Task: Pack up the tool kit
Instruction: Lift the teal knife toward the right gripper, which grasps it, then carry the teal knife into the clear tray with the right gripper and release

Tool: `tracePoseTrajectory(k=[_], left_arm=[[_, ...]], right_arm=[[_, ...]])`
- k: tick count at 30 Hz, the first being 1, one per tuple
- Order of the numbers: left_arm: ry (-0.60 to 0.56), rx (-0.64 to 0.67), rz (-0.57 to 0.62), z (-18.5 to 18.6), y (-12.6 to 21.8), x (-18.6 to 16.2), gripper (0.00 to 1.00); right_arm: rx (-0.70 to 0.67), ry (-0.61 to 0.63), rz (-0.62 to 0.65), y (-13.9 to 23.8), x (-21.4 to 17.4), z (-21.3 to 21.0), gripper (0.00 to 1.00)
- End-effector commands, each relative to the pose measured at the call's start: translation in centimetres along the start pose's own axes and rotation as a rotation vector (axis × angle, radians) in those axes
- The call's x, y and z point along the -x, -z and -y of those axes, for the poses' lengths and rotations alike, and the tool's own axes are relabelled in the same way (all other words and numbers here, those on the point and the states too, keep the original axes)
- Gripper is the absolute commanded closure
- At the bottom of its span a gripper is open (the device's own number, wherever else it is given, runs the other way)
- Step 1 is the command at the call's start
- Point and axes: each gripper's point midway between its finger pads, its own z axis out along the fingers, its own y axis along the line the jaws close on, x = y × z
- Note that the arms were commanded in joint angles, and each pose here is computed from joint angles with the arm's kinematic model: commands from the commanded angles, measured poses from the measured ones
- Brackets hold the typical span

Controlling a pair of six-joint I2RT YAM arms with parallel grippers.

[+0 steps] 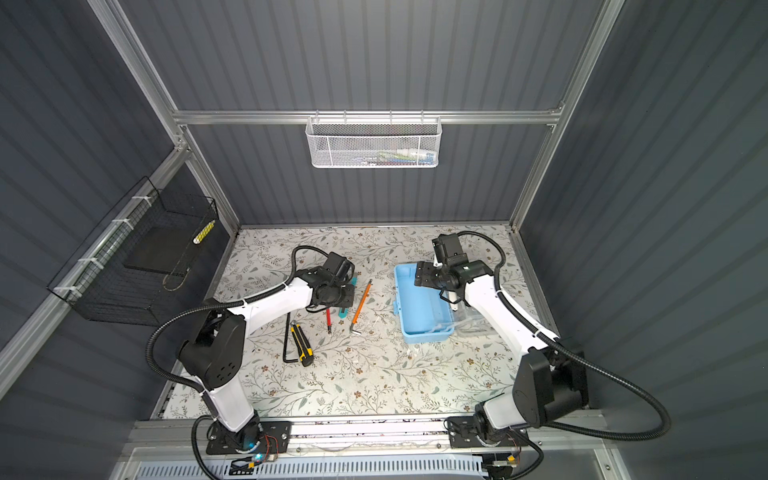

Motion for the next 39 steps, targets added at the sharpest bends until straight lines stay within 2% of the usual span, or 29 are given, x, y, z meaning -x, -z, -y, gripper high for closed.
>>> tracePoseTrajectory(k=[1, 7, 11, 24, 29, 35, 39], left_arm=[[-0.01, -0.106, 0.058, 2.7, 1.5, 1.4, 0.76], [-0.021, -0.269, 0.098, 6.9, 2.6, 2.0, 0.76], [-0.023, -0.318, 0.122, 8.4, 3.5, 2.3, 0.75], [-0.035, -0.498, 0.187, 11.7, 5.7, 3.2, 0.75], [-0.037, -0.572, 0.172, 13.0, 5.8, 3.1, 0.76], [-0.039, -0.576, 0.16, 13.2, 5.7, 3.1, 0.76], [-0.044, -0.596, 0.156, 13.6, 5.9, 3.2, 0.75]], right_arm=[[0.087, -0.063, -0.033, -1.2, -0.3, -1.9, 0.23], [0.202, -0.084, -0.039, -2.1, 0.0, -4.8, 0.26], [0.272, -0.09, -0.037, -2.3, 0.2, -6.4, 0.27], [0.353, -0.094, -0.06, -3.0, -0.2, -8.8, 0.31], [0.373, -0.093, -0.041, -2.8, 0.3, -9.3, 0.33], [0.395, -0.089, -0.009, -2.2, 0.8, -9.7, 0.35], [0.439, -0.09, -0.043, -2.3, 0.4, -10.4, 0.4]])
